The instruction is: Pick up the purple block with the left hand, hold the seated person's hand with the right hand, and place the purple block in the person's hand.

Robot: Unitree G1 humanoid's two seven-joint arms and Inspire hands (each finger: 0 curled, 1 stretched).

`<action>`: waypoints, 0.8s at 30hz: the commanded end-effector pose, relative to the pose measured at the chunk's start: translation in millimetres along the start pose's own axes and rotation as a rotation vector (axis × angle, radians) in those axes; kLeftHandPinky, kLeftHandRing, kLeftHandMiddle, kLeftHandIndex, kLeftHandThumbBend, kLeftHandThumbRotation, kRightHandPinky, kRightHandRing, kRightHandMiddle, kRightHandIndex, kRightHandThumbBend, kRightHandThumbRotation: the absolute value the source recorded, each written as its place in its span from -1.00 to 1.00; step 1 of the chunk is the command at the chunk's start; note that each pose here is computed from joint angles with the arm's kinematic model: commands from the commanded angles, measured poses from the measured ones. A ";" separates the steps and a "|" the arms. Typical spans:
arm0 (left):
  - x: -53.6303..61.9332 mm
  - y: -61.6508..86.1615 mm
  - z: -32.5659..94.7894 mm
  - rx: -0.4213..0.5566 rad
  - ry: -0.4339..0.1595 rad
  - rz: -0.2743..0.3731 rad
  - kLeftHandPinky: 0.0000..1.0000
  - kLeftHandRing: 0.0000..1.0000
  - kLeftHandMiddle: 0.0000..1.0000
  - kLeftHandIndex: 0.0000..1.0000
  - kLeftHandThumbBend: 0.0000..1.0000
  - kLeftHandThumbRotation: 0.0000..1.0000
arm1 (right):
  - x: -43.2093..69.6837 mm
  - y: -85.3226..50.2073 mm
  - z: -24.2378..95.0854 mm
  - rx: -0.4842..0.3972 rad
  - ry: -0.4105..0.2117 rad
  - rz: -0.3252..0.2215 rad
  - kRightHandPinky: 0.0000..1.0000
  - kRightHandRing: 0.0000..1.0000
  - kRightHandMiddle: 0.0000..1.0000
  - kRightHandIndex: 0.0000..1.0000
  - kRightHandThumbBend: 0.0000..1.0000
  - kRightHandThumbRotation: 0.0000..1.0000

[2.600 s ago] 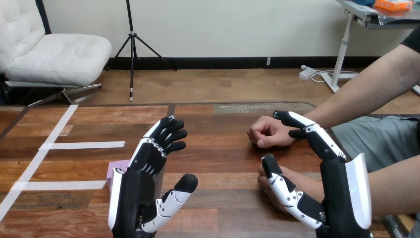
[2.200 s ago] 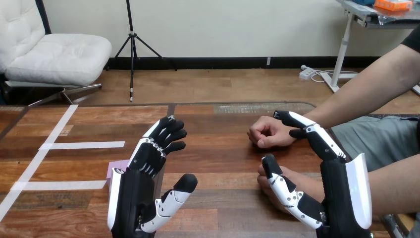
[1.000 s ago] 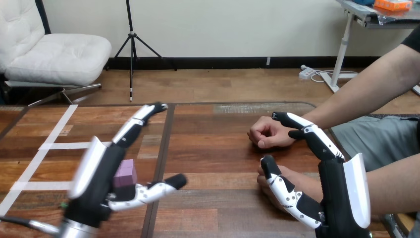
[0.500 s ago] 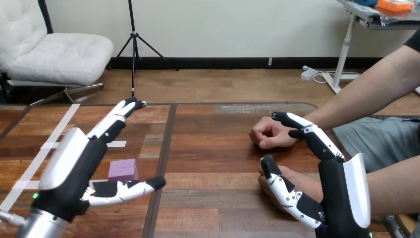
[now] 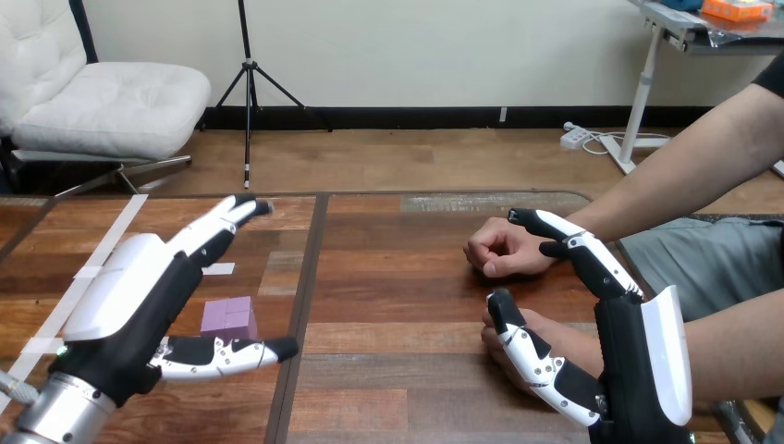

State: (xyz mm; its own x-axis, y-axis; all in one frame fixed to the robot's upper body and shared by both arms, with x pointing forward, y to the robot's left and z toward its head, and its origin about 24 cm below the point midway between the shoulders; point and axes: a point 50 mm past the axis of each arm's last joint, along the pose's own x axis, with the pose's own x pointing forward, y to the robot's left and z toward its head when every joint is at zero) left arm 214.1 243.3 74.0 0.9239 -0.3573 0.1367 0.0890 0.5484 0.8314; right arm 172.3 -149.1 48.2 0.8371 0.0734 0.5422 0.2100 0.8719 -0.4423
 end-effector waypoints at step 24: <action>34.2 21.9 2.7 0.211 0.024 -0.205 0.42 0.72 0.81 0.74 0.62 -0.28 | 13.7 -4.8 4.0 0.021 -0.059 -0.032 0.44 0.57 0.58 0.52 -0.18 -0.13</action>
State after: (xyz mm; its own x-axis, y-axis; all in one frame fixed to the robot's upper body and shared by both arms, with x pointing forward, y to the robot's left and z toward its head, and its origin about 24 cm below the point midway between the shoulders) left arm 229.3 250.8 76.7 0.9210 -0.3758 -0.1023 0.2433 0.3500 0.9046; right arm 172.4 -149.8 48.4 0.8375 0.0670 0.5423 0.2110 0.8758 -0.4341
